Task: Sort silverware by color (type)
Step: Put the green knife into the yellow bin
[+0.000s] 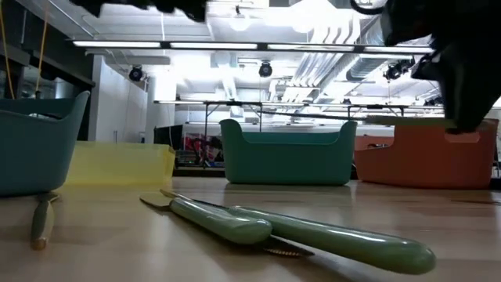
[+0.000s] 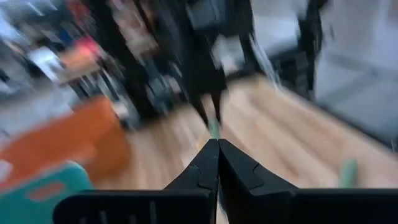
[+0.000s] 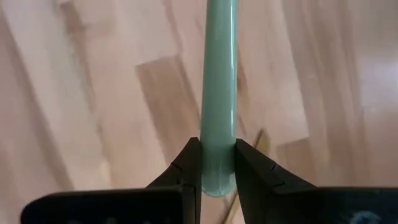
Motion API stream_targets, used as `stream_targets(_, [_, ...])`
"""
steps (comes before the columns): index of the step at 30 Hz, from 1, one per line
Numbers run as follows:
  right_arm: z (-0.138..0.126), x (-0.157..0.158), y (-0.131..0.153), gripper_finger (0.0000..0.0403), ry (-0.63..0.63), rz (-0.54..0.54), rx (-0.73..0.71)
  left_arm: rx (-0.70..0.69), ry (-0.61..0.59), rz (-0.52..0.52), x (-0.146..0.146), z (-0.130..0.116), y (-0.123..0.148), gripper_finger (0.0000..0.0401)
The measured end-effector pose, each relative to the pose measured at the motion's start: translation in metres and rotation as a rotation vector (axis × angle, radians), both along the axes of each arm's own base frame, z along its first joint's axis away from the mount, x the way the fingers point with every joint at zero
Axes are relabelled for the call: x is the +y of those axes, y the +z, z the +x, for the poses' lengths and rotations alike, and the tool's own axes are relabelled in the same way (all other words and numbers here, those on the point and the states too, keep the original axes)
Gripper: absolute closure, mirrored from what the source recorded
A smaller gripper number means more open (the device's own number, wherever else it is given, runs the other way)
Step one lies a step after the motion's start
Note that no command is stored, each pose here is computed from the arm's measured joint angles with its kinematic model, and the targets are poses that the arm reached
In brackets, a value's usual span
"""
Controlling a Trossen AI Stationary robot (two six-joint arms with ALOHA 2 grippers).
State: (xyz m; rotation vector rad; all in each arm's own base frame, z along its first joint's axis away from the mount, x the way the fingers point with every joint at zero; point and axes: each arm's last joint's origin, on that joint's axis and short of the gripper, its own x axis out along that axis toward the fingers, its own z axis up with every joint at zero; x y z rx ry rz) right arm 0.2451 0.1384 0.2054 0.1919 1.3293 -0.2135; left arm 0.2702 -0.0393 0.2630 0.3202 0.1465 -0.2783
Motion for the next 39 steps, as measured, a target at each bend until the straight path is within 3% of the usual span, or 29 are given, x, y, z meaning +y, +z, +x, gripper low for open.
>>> stream_targets(6, [0.007, -0.018, -0.016, 0.0352, 0.014, -0.034, -0.042, -0.213, 0.119, -0.097, 0.010, -0.047, 0.009, 0.0401])
stream_targets(12, [0.031, -0.039, -0.016, 0.0352, 0.047, -0.052, -0.197, -0.303, 0.175, -0.157, 0.015, -0.072, 0.012, 0.0401])
stream_targets(21, [0.083, -0.083, 0.014, 0.0352, 0.103, -0.178, -0.678, -0.342, 0.168, -0.205, 0.013, -0.078, 0.019, 0.0401])
stream_targets(24, [0.094, -0.102, 0.026, 0.0352, 0.115, -0.251, -0.801, -0.336, 0.224, -0.206, 0.011, -0.077, 0.018, 0.0401])
stream_targets(32, [0.103, -0.146, 0.039, 0.0352, 0.151, -0.332, -0.925, -0.207, 0.522, -0.111, 0.018, -0.078, 0.003, 0.0401])
stream_targets(39, [0.106, -0.169, 0.041, 0.0352, 0.186, -0.333, -0.985, -0.197, 0.641, -0.127, 0.037, -0.083, -0.025, 0.0397])
